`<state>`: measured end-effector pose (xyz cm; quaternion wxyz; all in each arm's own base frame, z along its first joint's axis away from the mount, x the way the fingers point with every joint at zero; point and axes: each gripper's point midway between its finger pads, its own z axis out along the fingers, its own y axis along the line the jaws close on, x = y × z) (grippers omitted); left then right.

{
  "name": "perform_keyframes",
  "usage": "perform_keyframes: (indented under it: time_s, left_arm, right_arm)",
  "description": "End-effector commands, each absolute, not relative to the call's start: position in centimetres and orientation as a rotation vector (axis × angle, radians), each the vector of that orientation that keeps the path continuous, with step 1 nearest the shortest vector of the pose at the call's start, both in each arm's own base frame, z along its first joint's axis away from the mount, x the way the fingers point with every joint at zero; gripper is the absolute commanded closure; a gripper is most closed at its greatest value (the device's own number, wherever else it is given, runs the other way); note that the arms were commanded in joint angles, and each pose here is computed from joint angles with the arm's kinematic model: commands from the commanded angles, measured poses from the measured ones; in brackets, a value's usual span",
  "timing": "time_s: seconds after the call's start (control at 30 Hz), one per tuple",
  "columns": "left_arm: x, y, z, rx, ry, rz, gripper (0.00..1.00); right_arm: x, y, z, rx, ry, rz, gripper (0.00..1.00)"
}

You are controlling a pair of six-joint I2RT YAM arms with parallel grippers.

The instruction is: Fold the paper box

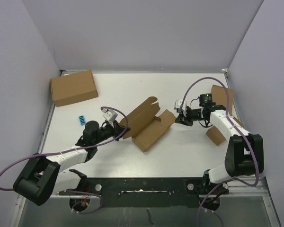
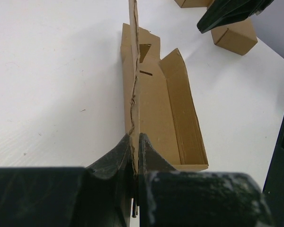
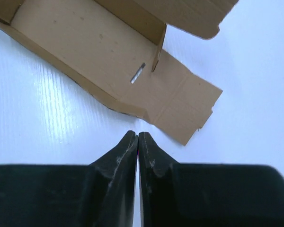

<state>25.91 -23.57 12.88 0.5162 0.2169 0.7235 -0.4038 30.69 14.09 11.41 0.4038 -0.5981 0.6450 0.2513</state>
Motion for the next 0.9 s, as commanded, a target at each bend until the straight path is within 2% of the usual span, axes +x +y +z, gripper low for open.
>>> perform_keyframes:
  time_s: [0.0, 0.43, 0.57, 0.87]
  left_arm:
    - [27.0, -24.2, 15.0, 0.541, 1.662, -0.951, 1.00]
    - [26.6, -24.5, 15.0, 0.549, 1.657, -0.967, 1.00]
    - [26.6, -24.6, 14.9, 0.548, 1.660, -0.972, 1.00]
    - [26.8, -24.8, 14.7, 0.552, 1.667, -0.978, 1.00]
  right_arm:
    - [31.7, 12.6, 8.7, -1.457, 1.828, 0.584, 1.00]
    - [32.8, 14.1, 4.5, -1.536, 1.988, 0.475, 1.00]
    - [33.6, 14.4, 4.4, -1.546, 1.993, 0.400, 1.00]
    - [32.8, 16.1, 5.6, -1.588, 1.889, 0.436, 1.00]
